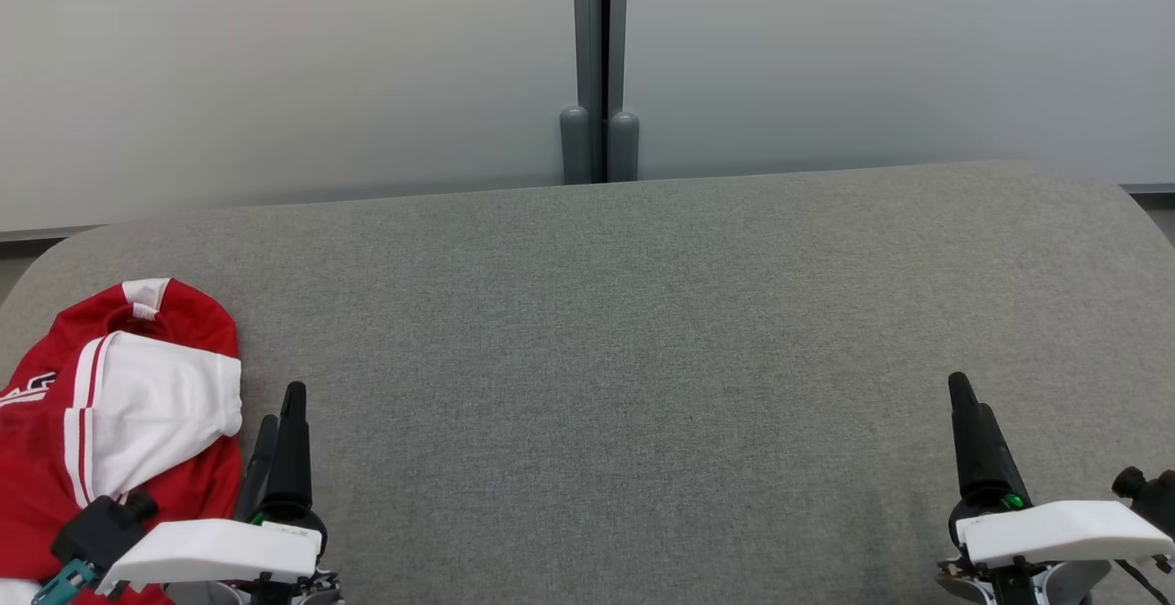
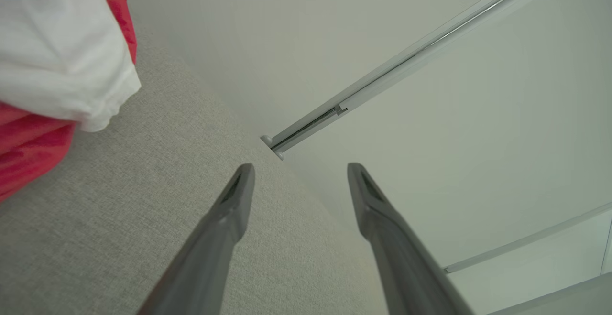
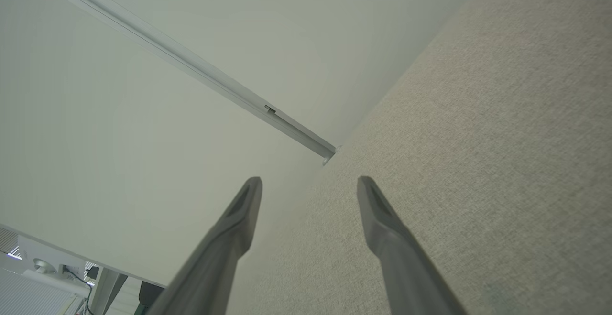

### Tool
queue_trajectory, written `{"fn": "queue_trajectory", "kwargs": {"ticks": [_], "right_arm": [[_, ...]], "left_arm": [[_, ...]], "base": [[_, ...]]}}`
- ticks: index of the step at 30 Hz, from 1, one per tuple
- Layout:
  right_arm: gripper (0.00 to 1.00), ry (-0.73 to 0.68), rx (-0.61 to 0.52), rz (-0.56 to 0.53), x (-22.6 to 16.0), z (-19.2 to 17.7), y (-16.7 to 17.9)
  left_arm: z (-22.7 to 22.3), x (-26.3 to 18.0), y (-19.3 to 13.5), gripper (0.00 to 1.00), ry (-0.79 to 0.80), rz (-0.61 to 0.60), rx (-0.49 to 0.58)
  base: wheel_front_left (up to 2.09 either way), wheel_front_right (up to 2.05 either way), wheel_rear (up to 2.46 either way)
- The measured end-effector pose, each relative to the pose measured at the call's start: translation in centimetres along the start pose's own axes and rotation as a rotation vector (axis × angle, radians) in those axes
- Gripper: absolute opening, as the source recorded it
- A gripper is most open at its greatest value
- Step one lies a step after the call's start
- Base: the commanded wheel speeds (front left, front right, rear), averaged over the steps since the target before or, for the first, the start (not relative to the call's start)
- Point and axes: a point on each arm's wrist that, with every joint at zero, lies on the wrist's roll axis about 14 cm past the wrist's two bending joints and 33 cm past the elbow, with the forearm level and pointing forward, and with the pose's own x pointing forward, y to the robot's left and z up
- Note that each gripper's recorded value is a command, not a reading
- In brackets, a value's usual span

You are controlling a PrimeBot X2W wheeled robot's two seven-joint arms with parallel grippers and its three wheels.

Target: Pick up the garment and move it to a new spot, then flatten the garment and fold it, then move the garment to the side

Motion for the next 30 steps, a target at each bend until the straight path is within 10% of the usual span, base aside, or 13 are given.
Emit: {"fn": "queue_trajectory", "kwargs": {"ticks": [30], "right_arm": [[1.00, -0.027, -0.407, 0.141, -0.4, -0.9, 3.9]], "left_arm": [[-0.1, -0.5, -2.1, 1.00, -0.054, -0.071, 0.365]], "base": [[0.00, 0.00, 0.00]]}}
